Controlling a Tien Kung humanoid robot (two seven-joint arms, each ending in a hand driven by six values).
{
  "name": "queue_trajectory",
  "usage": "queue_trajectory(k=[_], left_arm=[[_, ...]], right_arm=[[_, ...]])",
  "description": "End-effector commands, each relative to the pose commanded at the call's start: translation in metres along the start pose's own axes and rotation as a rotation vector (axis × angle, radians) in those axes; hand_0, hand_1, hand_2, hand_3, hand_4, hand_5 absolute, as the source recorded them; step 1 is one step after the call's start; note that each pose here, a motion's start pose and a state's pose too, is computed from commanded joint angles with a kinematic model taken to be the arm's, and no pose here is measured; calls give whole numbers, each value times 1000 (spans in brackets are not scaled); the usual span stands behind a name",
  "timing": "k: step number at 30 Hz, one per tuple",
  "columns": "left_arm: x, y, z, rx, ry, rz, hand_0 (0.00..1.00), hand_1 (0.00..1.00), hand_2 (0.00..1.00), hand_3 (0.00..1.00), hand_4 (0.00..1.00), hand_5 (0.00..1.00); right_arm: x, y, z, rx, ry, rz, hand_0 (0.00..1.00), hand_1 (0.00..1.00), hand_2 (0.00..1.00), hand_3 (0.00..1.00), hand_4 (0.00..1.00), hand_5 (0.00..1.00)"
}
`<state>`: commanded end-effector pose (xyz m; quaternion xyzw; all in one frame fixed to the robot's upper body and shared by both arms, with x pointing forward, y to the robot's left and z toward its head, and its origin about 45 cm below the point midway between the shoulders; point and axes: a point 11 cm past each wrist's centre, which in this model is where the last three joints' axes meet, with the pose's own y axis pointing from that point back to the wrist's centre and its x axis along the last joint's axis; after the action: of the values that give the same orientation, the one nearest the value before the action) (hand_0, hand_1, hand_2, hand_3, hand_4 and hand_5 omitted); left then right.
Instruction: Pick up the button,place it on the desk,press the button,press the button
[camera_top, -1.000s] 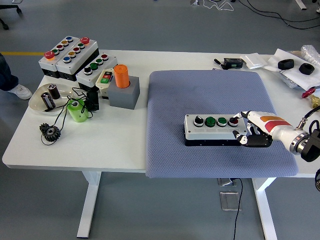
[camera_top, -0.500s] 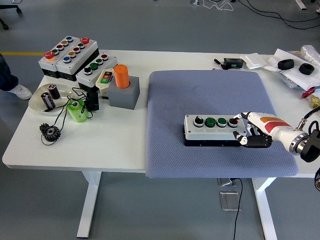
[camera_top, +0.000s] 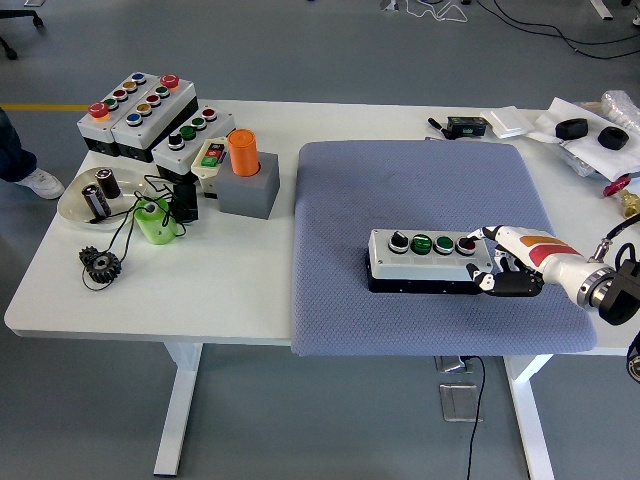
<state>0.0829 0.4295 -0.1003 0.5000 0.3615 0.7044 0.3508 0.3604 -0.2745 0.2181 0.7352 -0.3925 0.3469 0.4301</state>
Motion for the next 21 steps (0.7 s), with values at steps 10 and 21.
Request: queue_trajectory(k=[10,21], left_arm=[[-1,0,-1,2,3,-1,644,700,701,502,319,998],[0,0,0,1,4,1,644,701,701,502,319,998]], right_arm=[[-10,0,2,-12,11,-51,174,2,115,757,532,514],[-6,-2,-1,-3,-41,-53,175,2,115,752,537,531]])
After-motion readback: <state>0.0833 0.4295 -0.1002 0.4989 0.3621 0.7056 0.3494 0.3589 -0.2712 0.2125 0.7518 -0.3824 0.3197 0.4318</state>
